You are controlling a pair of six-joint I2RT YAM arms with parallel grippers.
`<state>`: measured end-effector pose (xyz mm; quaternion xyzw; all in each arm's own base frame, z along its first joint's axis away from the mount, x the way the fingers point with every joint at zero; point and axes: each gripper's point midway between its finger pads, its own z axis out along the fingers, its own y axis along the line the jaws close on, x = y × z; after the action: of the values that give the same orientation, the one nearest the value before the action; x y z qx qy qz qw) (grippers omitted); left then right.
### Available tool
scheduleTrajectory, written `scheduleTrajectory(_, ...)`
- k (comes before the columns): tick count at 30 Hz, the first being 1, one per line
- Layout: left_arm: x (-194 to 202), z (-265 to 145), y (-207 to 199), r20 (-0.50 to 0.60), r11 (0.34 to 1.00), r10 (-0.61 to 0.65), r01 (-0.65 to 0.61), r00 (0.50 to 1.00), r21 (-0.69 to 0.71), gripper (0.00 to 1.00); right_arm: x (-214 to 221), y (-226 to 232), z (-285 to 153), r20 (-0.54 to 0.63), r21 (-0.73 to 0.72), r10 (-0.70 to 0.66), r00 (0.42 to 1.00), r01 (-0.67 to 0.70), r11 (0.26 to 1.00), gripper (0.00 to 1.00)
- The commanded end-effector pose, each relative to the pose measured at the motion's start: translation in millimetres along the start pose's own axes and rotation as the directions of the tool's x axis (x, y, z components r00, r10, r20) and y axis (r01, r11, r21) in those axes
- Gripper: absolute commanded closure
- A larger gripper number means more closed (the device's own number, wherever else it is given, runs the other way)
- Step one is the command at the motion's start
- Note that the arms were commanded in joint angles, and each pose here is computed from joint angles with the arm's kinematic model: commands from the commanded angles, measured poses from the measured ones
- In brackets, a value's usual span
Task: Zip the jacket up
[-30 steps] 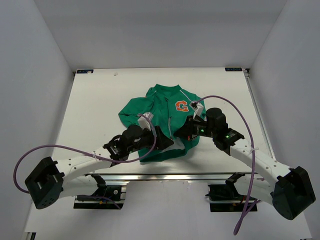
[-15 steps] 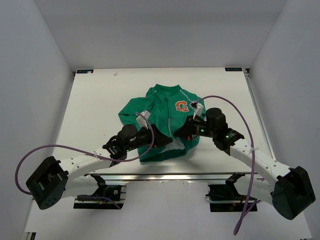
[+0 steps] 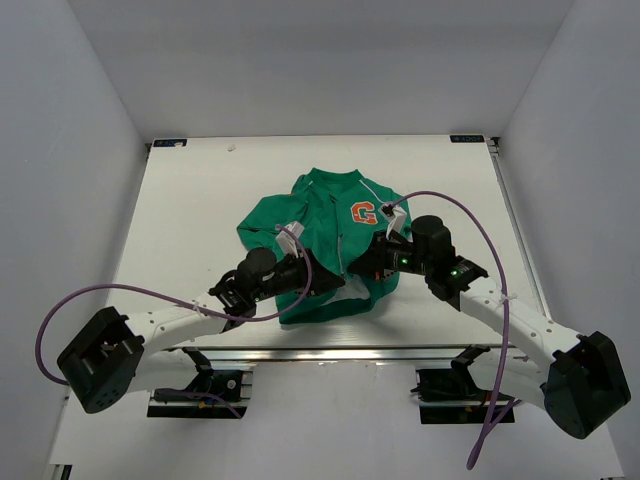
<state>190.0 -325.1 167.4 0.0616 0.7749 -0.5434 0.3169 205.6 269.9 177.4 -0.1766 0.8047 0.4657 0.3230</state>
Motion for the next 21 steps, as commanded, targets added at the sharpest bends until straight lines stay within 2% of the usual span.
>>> scheduleTrajectory(1,-13.8,0.2,-19.5,0.036,0.997,0.025,-0.027,0.999,0.066,0.53,-18.6,11.0,-0.9,0.046,-0.030,-0.043,0.998,0.044,0.999,1.00)
scheduleTrajectory(7,-19.2,0.6,-22.3,0.061,0.997,0.031,-0.036,0.998,0.074,0.62,-16.2,10.6,-0.3,0.040,-0.032,-0.039,0.998,0.041,0.999,1.00)
scheduleTrajectory(13,-22.9,2.1,-22.4,0.076,0.997,0.035,-0.041,0.996,0.072,0.65,-14.5,11.0,-0.5,0.036,-0.037,-0.036,0.999,0.037,0.999,1.00)
scheduleTrajectory(16,-22.9,2.2,-20.9,0.077,0.997,0.037,-0.042,0.996,0.065,0.70,-14.2,10.2,-0.6,0.035,-0.035,-0.034,0.999,0.036,0.999,1.00)
scheduleTrajectory(21,-23.1,3.4,-16.1,0.077,0.998,0.039,-0.043,0.996,0.041,0.89,-15.3,12.4,-0.7,0.040,-0.042,-0.033,0.999,0.035,0.998,1.00)
